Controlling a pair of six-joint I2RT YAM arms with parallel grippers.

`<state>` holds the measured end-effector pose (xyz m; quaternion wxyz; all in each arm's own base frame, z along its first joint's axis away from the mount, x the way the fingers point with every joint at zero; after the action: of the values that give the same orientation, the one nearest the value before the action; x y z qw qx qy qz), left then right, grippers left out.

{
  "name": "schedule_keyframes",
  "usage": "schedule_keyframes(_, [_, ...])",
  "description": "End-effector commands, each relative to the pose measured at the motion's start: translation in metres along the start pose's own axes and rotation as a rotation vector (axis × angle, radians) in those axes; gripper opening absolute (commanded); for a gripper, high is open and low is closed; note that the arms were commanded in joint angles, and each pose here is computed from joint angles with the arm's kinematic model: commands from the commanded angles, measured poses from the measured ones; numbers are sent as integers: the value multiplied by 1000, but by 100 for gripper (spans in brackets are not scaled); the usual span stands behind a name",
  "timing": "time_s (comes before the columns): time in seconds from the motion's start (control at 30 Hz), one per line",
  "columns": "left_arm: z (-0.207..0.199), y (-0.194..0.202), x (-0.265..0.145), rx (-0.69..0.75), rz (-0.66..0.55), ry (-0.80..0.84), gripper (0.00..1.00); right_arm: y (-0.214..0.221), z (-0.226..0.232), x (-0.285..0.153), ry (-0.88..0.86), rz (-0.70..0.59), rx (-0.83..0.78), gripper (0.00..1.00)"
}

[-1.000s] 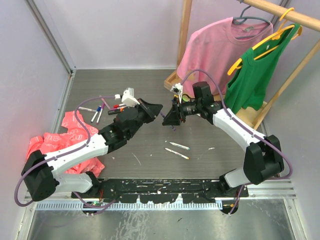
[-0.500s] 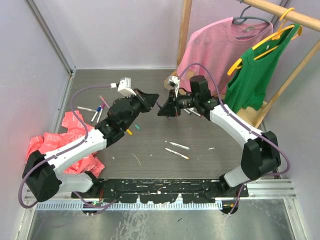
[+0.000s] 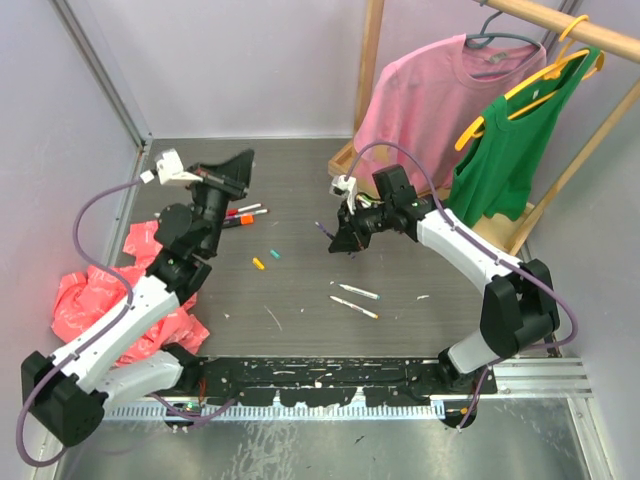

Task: Open the pen caps
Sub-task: Place the pen at the center of the board.

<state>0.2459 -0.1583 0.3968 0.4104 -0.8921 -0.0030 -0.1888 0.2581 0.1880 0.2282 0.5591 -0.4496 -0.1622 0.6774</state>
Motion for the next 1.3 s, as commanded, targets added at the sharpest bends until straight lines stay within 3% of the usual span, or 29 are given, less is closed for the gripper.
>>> schedule_keyframes(0.0, [22,24,-37,25,99,80,0,14,-27,-15,322,172,-137,1])
schedule_keyframes(0.17, [63,70,-85,-45,251,42,0,56,-48,-10,482,357,-59,1])
schedule_keyframes(0.37, [82,95,-112,-131,356,7,0,64,-56,-8,574,399,-73,6])
schedule_keyframes(0.53, [93,102,-129,-139,412,-28,0,80,-66,5,600,507,-62,9])
schedule_keyframes(0.77, [106,107,-148,-153,419,-63,0,88,-67,18,601,581,-74,12])
schedule_keyframes(1.27, [111,112,-155,-159,449,-90,0,90,-65,16,596,615,-65,25])
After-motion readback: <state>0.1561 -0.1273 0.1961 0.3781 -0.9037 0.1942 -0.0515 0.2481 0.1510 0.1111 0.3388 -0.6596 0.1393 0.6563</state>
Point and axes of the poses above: each gripper's point midway between its finger pads, its own x axis out along the fingers, its own z axis along the line the jaws close on, y = z × x, the point moved 10 cm from there along -x, back along the fingers, and after that the axes turned 11 degrees about x, right-handed, at the moved point
